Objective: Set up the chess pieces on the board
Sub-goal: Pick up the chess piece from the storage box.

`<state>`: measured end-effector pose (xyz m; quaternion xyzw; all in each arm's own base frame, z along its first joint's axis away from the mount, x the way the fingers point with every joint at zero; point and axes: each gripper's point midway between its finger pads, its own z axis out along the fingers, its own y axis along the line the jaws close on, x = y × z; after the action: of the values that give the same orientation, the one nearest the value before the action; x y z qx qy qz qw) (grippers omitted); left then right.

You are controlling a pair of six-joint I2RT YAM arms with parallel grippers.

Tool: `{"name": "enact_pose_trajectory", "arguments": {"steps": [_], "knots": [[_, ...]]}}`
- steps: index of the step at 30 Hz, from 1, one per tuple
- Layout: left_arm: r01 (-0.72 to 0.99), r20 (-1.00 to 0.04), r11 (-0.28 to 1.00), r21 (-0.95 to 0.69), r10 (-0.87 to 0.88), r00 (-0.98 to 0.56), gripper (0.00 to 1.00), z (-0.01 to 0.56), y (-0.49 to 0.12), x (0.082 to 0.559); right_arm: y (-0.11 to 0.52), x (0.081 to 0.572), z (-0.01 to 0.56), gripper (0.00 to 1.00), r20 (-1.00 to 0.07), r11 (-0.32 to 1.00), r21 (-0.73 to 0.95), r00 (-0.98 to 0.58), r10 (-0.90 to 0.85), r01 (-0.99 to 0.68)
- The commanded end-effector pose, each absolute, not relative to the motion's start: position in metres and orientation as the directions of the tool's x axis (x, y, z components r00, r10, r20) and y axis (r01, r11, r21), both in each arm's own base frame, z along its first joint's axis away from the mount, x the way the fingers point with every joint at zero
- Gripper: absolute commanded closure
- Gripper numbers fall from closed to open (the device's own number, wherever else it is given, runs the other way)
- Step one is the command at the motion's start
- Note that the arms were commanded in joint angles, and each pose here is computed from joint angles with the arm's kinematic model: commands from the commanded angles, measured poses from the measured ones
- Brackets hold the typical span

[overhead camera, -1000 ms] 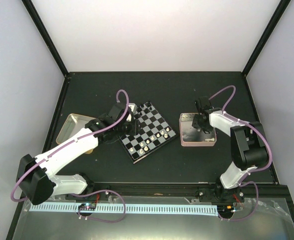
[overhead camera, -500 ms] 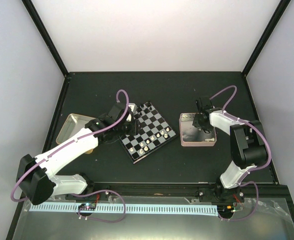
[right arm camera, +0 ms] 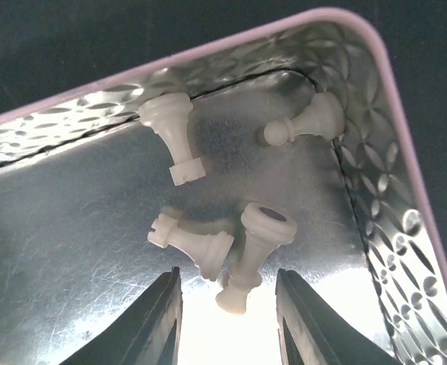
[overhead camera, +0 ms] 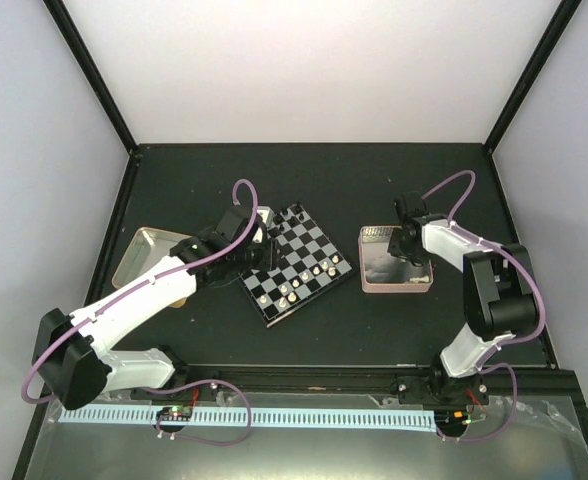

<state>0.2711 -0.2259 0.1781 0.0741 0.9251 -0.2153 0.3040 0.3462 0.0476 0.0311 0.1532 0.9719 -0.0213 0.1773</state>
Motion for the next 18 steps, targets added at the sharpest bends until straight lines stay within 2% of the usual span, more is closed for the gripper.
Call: {"name": "enact_pose_trajectory", "arguments": {"steps": [1,3,7,18], "knots": [[0.283,-0.622,0.883,-0.373,-0.012,-0.783,0.57,0.197,-0.227,0.275,0.041,0.351,0.051,0.63,-0.392,0.950,-0.004,-0.874,0.287,0.313],[0.284,-0.622,0.883,-0.374,-0.012,-0.783,0.57,0.197,-0.227,0.274,0.038,0.347,0.048,0.65,-0.385,0.944,-0.015,-0.874,0.297,0.328],[0.284,-0.624,0.884,-0.372,-0.011,-0.782,0.57,0.197,-0.227,0.274,0.035,0.341,0.039,0.74,-0.366,0.936,-0.023,-0.874,0.319,0.352],[0.287,-0.628,0.883,-0.372,-0.011,-0.778,0.57,0.199,-0.227,0.274,0.043,0.346,0.014,0.78,-0.276,0.940,0.023,-0.901,0.334,0.341]]}}
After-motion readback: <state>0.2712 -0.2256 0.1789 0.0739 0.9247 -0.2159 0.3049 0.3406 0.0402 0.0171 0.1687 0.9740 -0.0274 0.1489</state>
